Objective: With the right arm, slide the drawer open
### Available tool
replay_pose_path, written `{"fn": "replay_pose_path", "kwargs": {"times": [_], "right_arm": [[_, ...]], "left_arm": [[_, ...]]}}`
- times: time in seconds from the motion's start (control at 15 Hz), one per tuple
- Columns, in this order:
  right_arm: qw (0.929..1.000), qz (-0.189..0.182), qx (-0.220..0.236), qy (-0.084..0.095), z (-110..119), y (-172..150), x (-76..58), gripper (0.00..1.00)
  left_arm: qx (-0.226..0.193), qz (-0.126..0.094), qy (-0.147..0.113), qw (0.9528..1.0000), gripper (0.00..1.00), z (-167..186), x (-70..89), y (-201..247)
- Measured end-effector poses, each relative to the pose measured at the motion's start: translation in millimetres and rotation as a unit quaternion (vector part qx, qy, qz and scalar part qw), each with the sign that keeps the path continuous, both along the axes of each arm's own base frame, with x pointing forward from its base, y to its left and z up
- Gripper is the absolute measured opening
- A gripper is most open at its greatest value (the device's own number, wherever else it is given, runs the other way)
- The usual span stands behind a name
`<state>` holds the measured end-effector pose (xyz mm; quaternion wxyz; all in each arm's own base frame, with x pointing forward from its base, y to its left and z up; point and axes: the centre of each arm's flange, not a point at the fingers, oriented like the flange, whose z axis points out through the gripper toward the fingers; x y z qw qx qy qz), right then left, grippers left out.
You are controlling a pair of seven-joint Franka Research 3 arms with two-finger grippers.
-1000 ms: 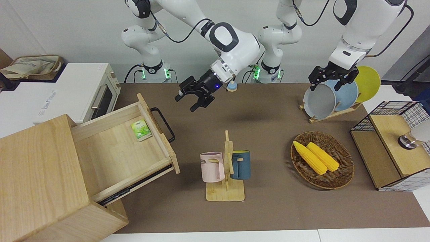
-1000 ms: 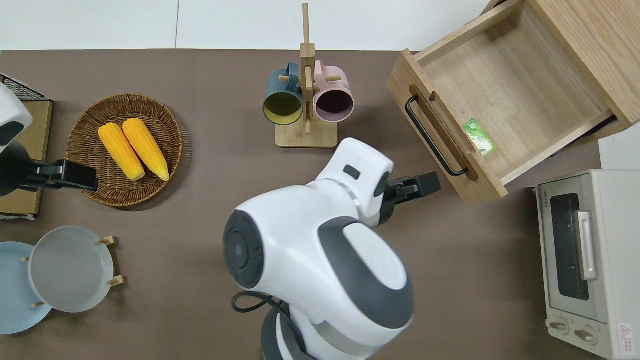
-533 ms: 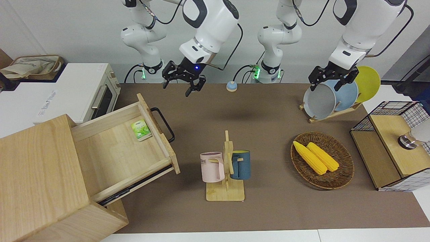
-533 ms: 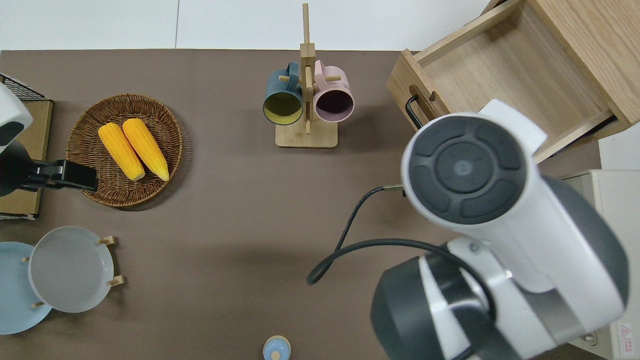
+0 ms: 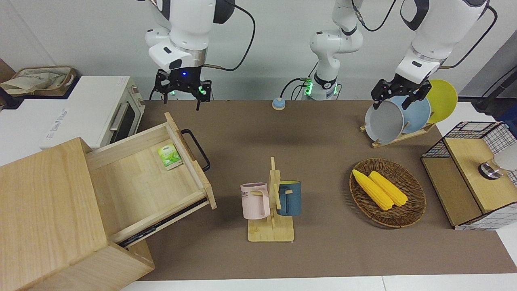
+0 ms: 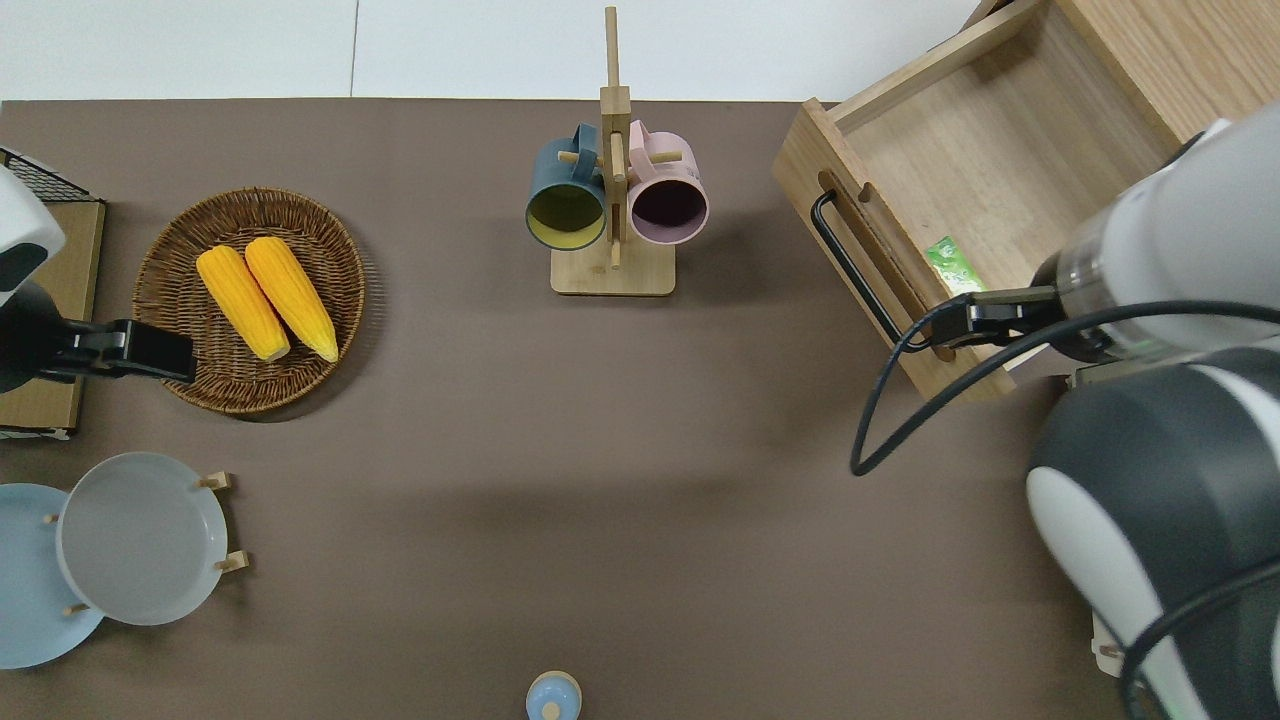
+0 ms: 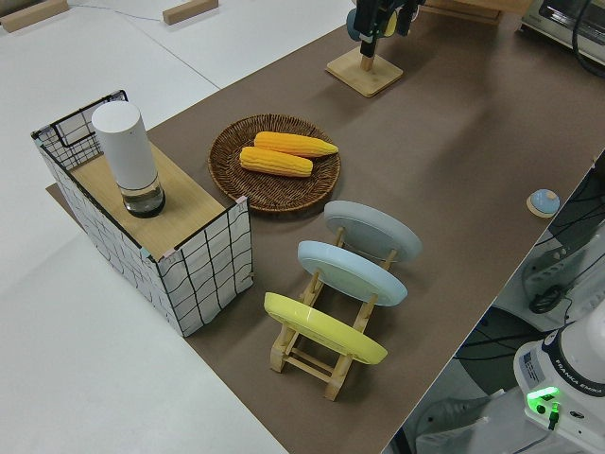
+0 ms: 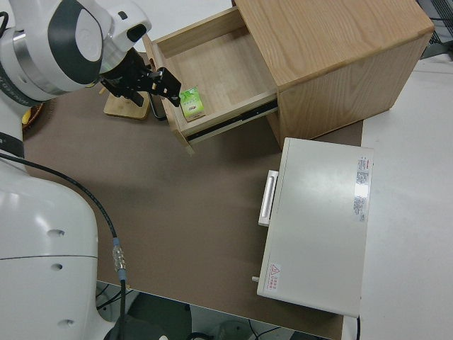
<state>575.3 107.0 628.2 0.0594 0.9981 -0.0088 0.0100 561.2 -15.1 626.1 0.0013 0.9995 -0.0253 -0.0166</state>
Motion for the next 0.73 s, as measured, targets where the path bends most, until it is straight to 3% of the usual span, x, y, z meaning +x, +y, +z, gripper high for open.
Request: {"fn": "replay_pose_path", "kwargs": {"times": [0.2,0.73], "right_arm": [[0.9994,0.008,0.033,0.003,1,-34,6.6,0.99],[0.9996,0.002,0.028,0.002,1,-49,8.6,0.99]], "left_arm": [[0.0,0.0,0.0,1.0,1.0,0,0.0,0],[0.0,0.0,0.0,1.0,1.0,0,0.0,0]]}}
